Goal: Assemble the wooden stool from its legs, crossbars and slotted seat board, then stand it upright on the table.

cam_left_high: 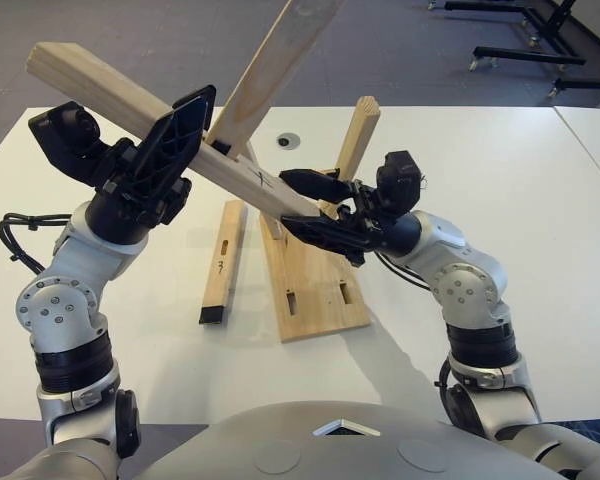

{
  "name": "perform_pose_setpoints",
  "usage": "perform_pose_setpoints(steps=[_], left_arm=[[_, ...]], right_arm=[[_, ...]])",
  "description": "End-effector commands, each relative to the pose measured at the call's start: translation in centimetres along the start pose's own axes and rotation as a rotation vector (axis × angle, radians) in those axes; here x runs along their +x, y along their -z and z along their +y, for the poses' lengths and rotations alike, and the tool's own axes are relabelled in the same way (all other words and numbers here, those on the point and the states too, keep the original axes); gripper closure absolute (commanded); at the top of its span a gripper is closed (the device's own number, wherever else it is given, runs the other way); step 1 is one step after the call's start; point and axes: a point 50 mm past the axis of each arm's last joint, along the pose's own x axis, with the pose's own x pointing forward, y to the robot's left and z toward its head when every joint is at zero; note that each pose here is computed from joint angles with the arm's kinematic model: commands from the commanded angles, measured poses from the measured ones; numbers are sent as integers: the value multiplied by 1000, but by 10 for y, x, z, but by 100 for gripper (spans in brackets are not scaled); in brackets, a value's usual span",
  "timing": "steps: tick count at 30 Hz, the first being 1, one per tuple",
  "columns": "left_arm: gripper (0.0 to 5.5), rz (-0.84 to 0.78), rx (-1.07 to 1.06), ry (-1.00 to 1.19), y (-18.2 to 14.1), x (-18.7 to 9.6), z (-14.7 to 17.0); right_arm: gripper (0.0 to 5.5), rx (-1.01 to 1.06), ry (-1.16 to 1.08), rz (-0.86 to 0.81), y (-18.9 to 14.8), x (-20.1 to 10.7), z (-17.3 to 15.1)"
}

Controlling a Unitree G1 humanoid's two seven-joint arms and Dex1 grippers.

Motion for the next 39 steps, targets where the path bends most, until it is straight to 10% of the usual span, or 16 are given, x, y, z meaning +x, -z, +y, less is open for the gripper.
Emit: perform_pose_setpoints(steps=[1,16,39], left_arm=[[345,-51,16,15,-9,0,-3],[346,295,350,21,14,-17,-9],[346,467,195,-137,72,-59,-9]], right_arm=[[146,18,-57,-57,-19,-23,15],[146,-308,396,-383,-92,-64,-7],[146,-232,504,-315,-68,-58,1]])
